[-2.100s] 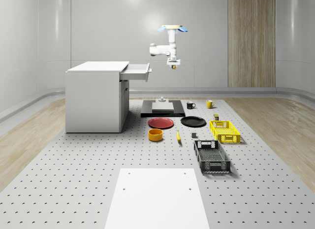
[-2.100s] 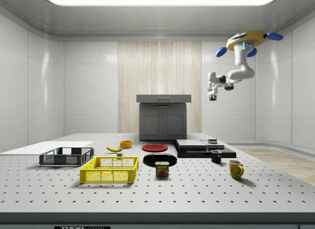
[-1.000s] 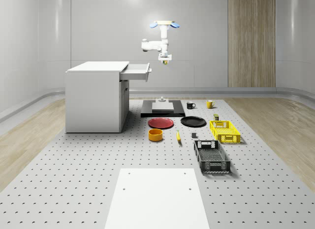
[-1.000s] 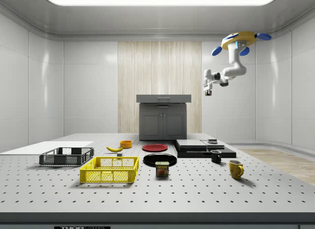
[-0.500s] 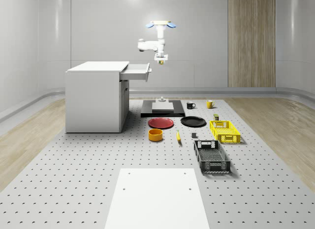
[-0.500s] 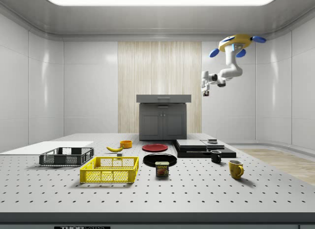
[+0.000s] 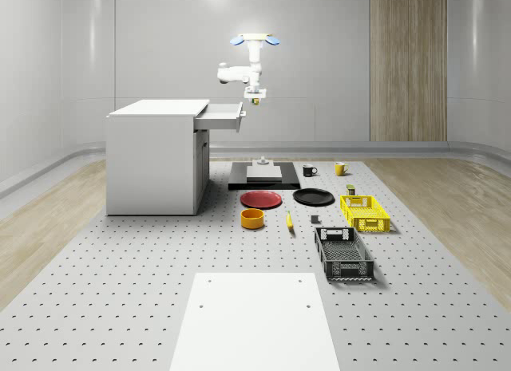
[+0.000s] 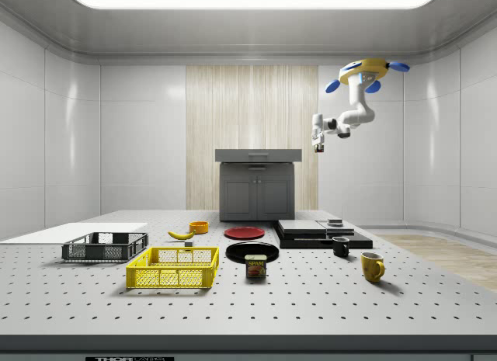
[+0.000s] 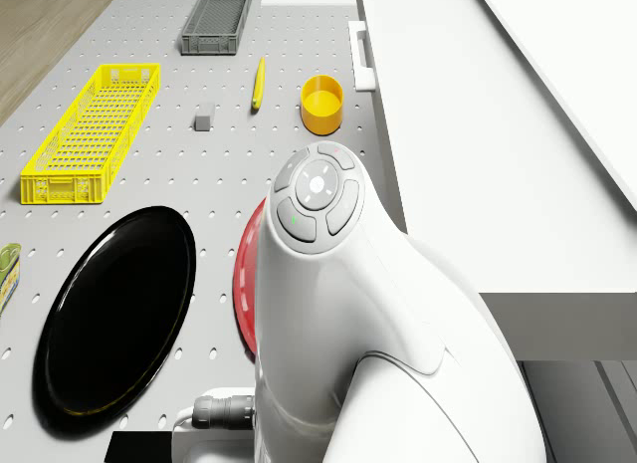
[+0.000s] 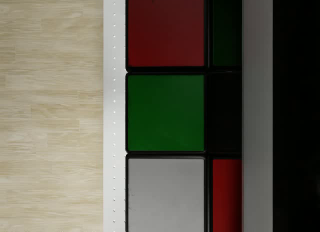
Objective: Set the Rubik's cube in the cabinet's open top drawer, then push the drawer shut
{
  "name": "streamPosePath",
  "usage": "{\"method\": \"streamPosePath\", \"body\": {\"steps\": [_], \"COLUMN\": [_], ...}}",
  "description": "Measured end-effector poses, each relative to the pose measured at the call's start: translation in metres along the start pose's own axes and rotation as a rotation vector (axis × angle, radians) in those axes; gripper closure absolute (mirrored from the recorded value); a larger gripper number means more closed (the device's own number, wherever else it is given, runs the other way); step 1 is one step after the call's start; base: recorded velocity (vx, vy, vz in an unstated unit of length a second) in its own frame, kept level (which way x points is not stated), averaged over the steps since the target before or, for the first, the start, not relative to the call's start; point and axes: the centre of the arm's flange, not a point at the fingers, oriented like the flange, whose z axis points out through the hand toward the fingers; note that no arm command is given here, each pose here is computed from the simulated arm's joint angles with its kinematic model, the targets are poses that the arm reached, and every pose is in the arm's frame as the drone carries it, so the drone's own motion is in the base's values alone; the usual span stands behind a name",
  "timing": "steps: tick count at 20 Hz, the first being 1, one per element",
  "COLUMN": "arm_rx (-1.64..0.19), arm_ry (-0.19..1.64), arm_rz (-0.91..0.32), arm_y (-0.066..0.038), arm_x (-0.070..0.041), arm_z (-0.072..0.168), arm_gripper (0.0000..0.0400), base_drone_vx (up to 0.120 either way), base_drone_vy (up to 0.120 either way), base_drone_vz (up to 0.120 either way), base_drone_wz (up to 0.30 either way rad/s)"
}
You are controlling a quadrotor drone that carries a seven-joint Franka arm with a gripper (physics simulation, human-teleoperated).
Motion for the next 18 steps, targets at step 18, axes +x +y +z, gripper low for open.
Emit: {"method": "streamPosePath", "body": {"steps": [18], "arm_rx": [0.0], "arm_ry": [0.0], "arm_rz": [0.0], "arm_y": [0.0], "arm_x": [0.0], "arm_z": [0.0], "arm_gripper": [0.0075], "base_drone_vx": [0.0], "base_drone_vy": [-0.118], "base_drone_vz": [0.0], "base_drone_wz": [0.0]}}
